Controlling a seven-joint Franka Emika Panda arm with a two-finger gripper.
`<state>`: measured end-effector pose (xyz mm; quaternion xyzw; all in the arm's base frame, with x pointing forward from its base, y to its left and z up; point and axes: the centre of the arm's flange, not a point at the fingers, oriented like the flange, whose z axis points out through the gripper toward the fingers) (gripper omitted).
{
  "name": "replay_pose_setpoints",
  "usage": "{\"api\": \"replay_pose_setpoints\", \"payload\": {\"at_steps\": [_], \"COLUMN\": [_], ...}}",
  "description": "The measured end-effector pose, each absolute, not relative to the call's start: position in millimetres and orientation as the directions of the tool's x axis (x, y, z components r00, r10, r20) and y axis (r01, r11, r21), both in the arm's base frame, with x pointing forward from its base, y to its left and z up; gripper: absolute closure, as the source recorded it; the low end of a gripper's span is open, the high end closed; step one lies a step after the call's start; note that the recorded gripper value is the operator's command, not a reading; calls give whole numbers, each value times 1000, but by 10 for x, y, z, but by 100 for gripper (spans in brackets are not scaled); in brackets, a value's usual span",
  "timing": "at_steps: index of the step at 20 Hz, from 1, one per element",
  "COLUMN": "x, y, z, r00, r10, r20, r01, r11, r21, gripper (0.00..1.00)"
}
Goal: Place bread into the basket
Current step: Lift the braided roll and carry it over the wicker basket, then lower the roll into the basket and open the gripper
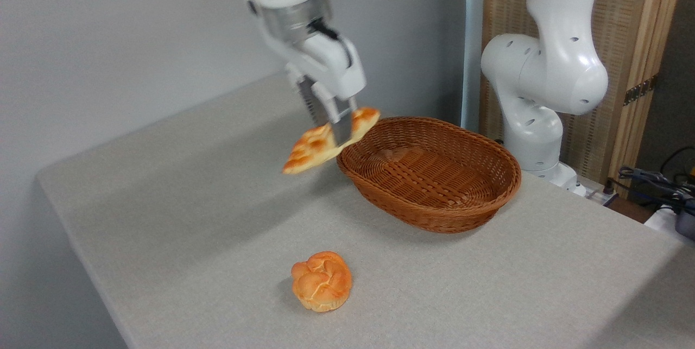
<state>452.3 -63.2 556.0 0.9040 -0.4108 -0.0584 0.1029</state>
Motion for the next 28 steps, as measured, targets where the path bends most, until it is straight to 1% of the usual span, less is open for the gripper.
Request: {"api": "replay_pose_setpoints", "payload": {"at_steps": [2,4,6,8,9,10,11,14,18,28], "x": [4213,3895,3635,3456,3401,3366,3347,3333,3335,3355], "y": [-552,-472,-458,-510,-530,-544,-559,-625,-773,-850], "z": [5594,5568,5455,5270,5176,5089,5008,4815,4644,4582], "r00": [653,658,655,642,636,632,628,617,588,575], "r10": [-757,-753,-755,-763,-767,-768,-770,-778,-796,-805], "r20": [-16,-16,-32,-70,-87,-101,-110,-119,-144,-146], "r01": [-733,-730,-729,-732,-732,-730,-730,-738,-753,-759], "r11": [-638,-642,-642,-638,-635,-634,-633,-624,-604,-592], "r21": [234,235,238,241,247,254,260,258,261,272], "gripper": [54,52,48,42,35,23,17,4,0,0]}}
